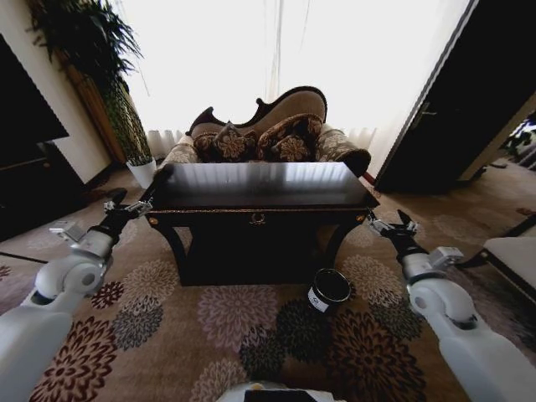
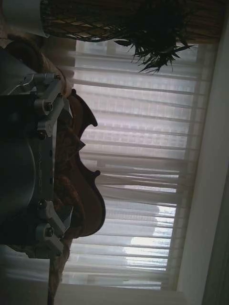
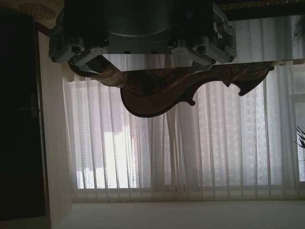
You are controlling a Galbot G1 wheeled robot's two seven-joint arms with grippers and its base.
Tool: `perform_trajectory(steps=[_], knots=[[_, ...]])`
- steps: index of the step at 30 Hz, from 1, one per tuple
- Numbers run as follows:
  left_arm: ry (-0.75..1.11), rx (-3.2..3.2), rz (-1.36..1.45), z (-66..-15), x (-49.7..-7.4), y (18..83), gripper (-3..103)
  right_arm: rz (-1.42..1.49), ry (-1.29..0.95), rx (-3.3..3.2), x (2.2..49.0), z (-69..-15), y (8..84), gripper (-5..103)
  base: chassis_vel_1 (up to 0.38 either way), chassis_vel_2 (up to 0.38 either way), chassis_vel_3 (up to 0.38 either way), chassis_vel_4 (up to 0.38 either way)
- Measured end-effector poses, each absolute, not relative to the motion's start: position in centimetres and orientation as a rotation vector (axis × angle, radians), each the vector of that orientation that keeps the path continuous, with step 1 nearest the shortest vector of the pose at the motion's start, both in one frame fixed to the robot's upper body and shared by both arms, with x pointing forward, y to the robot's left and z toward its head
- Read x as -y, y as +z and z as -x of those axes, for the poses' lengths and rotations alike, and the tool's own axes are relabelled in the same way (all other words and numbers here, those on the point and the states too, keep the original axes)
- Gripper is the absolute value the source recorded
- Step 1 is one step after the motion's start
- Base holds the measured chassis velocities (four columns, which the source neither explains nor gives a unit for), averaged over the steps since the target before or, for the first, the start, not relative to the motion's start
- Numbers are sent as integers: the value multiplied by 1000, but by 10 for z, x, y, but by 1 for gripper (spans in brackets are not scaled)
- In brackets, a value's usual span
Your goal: Move to the front of the table and place the trash on the table into the trash bin.
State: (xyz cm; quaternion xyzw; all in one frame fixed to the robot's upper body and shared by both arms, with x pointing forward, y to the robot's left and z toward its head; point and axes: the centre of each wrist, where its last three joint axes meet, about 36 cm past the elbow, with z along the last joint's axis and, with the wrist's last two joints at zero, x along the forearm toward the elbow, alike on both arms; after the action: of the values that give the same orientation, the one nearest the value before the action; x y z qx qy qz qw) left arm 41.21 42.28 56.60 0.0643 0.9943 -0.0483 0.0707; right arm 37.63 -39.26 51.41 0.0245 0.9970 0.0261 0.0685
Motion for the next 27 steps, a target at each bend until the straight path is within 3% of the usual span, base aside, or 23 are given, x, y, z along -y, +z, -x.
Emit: perform_trajectory(steps=[27], knots=[[-145,-2990,-193,-412,-423,566,100,-97,74,-2991,396,-370,517,100,92,-82,-91,84]])
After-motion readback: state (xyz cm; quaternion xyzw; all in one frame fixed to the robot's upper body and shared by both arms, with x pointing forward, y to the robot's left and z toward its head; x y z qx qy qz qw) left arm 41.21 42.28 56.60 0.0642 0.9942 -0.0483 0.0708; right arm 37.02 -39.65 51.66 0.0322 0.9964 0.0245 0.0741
